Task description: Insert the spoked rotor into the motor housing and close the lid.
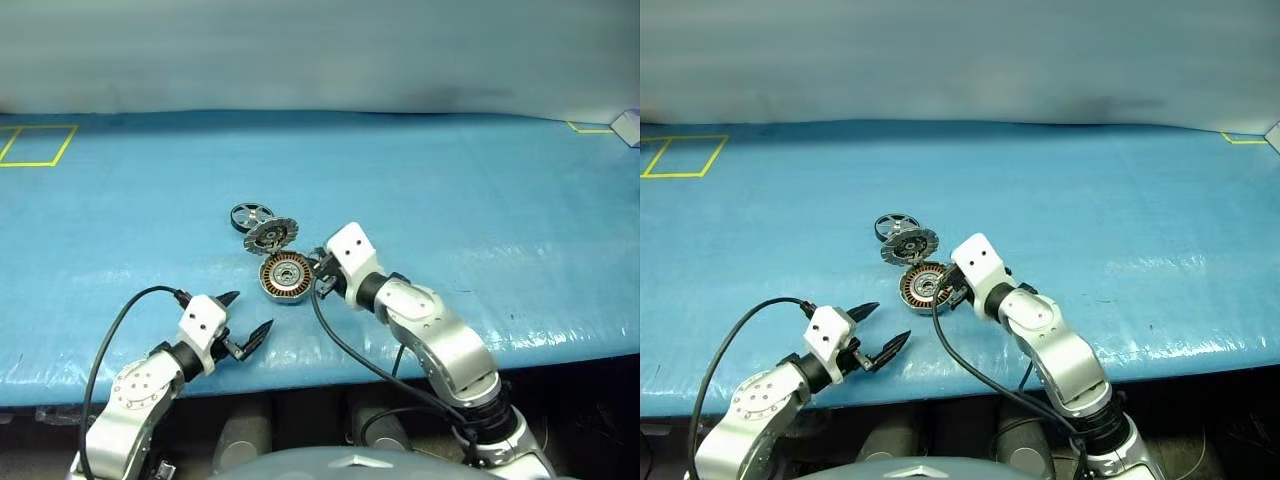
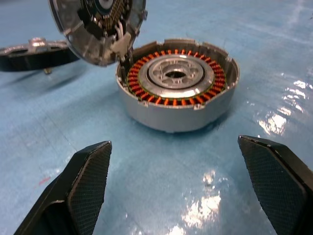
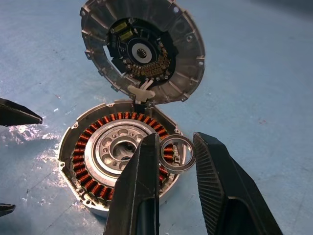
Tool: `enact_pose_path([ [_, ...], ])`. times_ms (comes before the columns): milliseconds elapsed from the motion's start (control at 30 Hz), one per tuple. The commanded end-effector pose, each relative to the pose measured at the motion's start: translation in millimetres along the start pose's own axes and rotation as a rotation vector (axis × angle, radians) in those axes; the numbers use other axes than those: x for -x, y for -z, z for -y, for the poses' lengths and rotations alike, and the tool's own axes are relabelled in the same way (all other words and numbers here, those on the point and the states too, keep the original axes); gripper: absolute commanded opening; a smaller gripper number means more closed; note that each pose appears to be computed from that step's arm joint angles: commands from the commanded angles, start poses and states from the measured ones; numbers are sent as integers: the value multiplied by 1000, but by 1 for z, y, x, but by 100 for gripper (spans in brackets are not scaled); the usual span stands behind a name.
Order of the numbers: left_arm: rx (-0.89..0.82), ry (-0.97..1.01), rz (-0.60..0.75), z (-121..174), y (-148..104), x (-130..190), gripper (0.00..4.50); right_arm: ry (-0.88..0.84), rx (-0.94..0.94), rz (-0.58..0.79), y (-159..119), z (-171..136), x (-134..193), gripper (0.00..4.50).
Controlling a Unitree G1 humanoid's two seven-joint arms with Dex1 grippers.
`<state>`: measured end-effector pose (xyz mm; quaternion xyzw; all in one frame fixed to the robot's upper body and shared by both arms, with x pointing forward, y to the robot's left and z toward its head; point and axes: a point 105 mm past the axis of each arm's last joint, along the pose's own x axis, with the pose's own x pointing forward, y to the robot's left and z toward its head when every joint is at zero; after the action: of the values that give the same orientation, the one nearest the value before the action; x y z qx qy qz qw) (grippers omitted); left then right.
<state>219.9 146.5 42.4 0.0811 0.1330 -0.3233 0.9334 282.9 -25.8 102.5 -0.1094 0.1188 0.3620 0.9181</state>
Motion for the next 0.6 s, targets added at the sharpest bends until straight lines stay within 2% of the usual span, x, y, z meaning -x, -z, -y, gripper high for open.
enact_pose_path([
  [33,-11,10,47,1,-10,1,450,-56,22,49,-11,-13,-7,67],
  [600,12,28,35,6,-7,1,450,-69,-83,-9,9,-26,-30,67],
])
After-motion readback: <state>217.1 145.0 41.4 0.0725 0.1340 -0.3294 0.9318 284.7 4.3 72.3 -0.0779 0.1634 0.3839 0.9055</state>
